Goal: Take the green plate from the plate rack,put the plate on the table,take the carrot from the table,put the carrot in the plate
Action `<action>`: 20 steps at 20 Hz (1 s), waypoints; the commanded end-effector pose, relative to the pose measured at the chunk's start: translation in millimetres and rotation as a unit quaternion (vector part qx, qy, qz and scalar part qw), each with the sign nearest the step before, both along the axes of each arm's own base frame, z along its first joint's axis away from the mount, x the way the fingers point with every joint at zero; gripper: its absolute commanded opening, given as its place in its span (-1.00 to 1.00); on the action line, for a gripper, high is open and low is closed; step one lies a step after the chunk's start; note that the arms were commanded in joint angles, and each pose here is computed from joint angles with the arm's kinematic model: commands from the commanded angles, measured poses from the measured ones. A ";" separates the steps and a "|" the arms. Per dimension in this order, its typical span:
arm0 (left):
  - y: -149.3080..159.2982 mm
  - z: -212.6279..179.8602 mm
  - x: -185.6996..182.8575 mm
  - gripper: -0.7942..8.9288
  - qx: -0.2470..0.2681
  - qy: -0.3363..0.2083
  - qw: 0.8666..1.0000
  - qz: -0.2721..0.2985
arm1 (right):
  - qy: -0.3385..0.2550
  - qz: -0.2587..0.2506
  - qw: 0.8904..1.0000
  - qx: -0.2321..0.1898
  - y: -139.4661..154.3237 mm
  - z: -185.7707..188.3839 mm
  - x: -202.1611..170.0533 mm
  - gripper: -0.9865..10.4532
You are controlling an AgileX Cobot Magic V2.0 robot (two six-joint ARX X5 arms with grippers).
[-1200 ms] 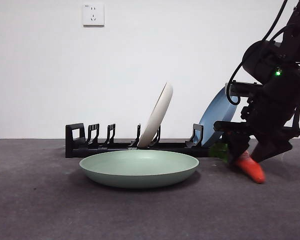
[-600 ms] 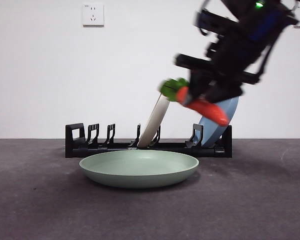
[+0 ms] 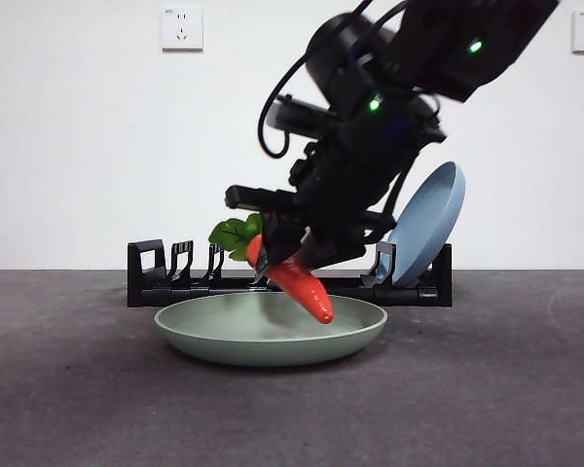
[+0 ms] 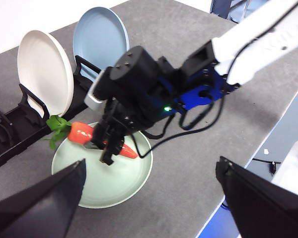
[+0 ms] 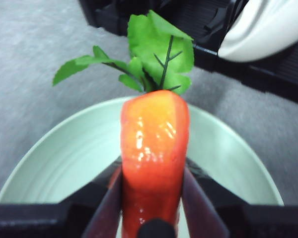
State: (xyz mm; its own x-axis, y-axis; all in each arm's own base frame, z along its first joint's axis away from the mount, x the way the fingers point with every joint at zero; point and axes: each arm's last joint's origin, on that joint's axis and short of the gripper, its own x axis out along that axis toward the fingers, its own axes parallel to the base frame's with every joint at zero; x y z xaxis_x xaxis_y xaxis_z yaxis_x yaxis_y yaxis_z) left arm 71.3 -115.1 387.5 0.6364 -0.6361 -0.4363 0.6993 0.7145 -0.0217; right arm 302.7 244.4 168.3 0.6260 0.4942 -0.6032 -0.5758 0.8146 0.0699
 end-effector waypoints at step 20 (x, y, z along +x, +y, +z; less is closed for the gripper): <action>2.1 -6.1 -1.6 0.07 0.023 0.018 1.000 0.003 | 0.036 0.003 0.999 -0.021 -0.5 7.1 -3.6 0.00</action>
State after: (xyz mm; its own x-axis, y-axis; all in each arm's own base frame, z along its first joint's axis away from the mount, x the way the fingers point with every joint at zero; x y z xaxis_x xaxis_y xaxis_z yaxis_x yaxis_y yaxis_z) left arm 70.0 -112.7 382.4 0.6229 -0.6115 -0.4879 0.6964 0.7176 -0.0103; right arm 300.2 243.3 164.3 0.5548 0.4489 -0.7005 -0.5746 0.8157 0.0677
